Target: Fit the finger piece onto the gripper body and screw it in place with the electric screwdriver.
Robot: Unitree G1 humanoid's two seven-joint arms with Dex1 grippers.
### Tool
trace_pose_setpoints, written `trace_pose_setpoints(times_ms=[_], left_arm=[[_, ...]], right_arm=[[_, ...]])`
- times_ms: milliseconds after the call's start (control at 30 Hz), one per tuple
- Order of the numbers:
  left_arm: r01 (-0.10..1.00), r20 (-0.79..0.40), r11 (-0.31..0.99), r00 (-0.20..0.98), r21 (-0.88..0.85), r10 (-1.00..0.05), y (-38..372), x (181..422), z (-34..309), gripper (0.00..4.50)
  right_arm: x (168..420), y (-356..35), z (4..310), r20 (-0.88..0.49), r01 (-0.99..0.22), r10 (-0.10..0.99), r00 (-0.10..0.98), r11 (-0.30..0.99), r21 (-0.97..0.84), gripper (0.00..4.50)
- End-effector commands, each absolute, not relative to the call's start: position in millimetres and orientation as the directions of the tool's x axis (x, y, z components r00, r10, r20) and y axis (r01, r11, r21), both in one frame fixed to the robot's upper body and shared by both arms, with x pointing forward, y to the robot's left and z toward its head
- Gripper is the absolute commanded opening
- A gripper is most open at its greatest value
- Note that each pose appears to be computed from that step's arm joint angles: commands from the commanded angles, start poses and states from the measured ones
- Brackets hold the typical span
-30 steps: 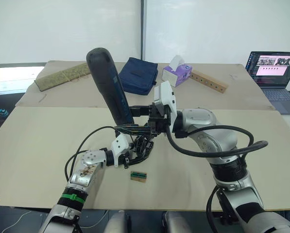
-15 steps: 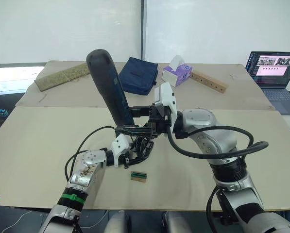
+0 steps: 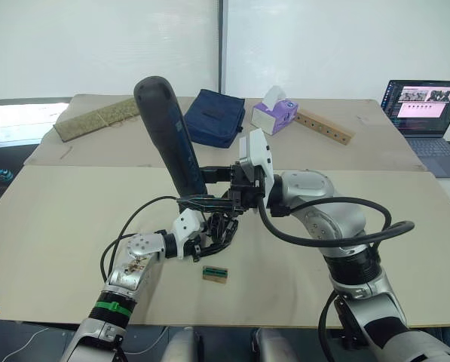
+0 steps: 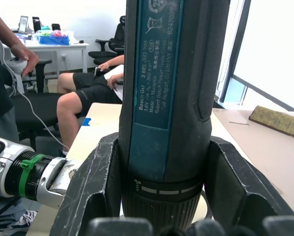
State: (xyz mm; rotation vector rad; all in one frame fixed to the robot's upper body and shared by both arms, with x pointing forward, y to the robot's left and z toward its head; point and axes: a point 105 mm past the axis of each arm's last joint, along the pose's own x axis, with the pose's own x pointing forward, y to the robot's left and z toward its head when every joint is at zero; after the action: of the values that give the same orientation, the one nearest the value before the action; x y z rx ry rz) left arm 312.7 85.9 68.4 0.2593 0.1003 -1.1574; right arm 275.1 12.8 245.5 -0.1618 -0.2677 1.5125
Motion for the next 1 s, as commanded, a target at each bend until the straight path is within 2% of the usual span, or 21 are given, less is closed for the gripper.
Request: trace_pose_setpoints(times_ms=[33,567,1000], left_arm=[[0.927,-0.274,0.367,0.374,0.078,-0.886,86.9,304.1,46.4,2.3],[0.929,-0.278,0.362,0.369,0.078,-0.887,87.3,304.5,46.1,2.3],[0.929,-0.277,0.363,0.369,0.074,-0.887,86.4,304.5,45.0,2.3]], right_arm=[[266.9,12.9,255.7,0.118,-0.954,0.993,0.008,0.043,-0.297,1.92],[270.8,11.6,254.8,0.128,-0.953,0.991,0.028,0.065,-0.296,1.92],[282.2,-1.4,242.1,0.171,-0.949,0.981,0.097,0.143,-0.281,1.92]])
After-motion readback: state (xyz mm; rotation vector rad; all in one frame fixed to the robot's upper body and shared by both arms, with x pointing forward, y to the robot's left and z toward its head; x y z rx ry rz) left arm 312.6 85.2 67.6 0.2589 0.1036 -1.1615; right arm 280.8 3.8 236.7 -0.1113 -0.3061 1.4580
